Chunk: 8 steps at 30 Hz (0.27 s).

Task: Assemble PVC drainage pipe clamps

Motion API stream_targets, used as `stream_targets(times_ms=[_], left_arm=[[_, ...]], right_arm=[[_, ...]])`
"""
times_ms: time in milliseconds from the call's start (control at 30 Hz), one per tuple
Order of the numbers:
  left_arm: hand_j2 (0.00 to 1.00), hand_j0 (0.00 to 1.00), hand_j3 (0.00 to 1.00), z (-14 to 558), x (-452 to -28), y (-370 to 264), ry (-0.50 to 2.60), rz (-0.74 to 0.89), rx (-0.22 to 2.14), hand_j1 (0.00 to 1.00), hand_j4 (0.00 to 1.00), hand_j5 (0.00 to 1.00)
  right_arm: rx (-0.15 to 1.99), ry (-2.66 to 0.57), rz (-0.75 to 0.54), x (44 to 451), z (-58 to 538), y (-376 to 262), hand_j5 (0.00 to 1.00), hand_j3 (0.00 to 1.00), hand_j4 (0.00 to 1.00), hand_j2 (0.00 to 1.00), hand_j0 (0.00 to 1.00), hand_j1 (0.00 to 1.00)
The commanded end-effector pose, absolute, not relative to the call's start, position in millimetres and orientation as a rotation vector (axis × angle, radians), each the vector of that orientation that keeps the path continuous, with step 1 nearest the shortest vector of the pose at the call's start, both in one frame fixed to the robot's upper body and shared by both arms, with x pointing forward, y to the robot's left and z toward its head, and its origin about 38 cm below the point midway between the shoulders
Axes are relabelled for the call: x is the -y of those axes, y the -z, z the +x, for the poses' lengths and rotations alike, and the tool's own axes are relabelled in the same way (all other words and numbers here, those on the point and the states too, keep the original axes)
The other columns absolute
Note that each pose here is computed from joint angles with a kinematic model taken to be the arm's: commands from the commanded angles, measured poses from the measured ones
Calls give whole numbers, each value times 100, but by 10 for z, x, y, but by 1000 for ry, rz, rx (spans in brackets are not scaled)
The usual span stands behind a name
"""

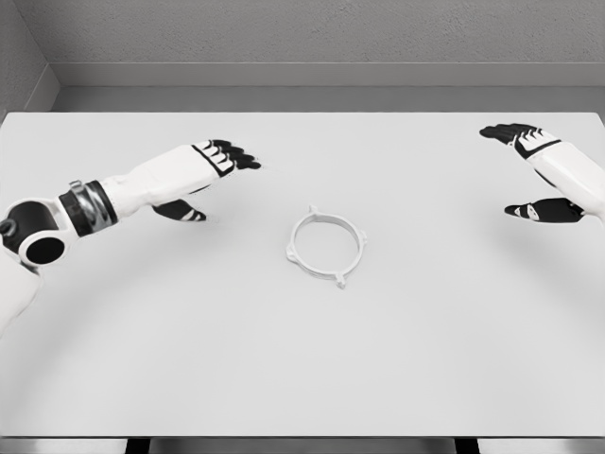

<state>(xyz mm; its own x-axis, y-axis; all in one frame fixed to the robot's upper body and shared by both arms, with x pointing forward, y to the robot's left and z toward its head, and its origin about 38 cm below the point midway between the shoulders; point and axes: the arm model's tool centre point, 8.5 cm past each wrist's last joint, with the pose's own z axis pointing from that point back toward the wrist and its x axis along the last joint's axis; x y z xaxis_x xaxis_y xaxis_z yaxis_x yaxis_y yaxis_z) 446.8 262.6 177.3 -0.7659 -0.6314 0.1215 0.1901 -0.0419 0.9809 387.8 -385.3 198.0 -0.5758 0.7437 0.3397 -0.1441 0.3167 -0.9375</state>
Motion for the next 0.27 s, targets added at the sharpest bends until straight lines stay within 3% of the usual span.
stream_targets(times_ms=[0,233], left_arm=[[100,100,100,4449,-3103,-1926,1861,542,1593,100,100,100],[100,100,100,4459,-3463,-1966,1798,572,1544,100,100,100]], right_arm=[[1780,-1353,-529,3857,3877,-1995,100,100,100,100,100,100],[1783,-1355,-529,3851,3876,-2002,100,100,100,100,100,100]])
